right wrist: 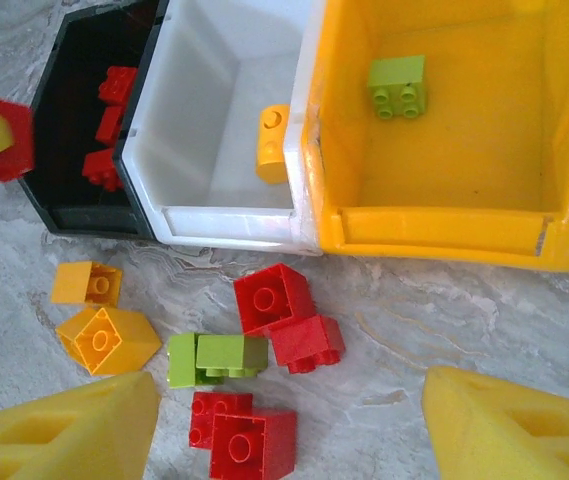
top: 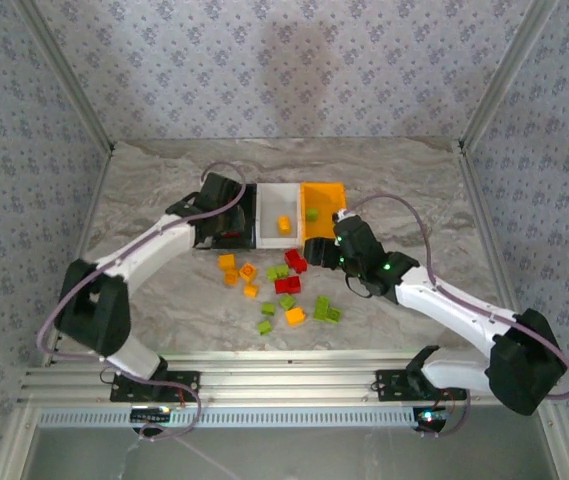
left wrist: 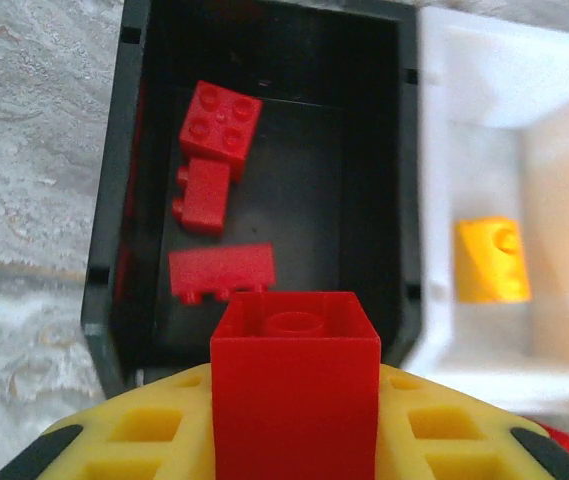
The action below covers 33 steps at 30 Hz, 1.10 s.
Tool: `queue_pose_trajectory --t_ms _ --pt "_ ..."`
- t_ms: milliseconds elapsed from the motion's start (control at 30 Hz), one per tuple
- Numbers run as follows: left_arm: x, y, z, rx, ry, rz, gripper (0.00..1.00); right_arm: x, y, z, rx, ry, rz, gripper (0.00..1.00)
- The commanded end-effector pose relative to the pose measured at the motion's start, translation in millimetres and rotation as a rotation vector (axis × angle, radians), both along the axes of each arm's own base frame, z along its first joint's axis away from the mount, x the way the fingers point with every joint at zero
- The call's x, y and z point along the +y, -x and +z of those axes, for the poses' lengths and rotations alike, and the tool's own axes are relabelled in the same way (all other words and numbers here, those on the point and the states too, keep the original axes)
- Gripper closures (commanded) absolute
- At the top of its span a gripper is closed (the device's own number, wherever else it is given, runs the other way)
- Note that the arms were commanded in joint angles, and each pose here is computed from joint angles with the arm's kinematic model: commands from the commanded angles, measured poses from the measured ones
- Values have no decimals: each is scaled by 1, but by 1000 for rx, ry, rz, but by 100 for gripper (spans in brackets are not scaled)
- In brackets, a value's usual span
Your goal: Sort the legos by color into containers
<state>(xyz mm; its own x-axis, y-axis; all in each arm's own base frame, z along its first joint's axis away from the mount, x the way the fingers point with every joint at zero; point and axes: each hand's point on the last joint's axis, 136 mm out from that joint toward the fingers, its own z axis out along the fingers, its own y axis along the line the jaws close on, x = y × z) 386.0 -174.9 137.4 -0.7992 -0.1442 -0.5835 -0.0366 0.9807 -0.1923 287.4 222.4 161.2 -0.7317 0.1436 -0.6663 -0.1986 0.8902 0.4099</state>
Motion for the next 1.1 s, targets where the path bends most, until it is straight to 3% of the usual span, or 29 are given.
queue_pose_trajectory --t_ms 0,200,333,500,700,733,767,933,1067 --pt "-5 -29 10 -42 2 3 69 -13 6 -1 15 0 -40 27" --pt "-5 -52 -4 -15 -1 37 64 -16 16 -8 38 -12 -28 27" --pt "-10 -56 -3 -6 13 39 45 -15 21 -14 59 -24 -17 25" --pt "-21 -47 36 -78 98 14 22 -9 27 -26 89 -18 8 23" --pt "-46 4 89 -184 203 -96 10 16 32 -44 131 2 91 23" --pt "-50 17 92 -189 212 -116 1 23 32 -47 135 9 108 22" --pt "-50 28 93 -196 216 -126 1 28 33 -50 144 18 122 22" --pt "-46 93 75 -191 225 -155 1 59 31 -64 164 52 183 23" --pt "-23 128 53 -162 222 -123 1 71 28 -79 190 91 194 26"
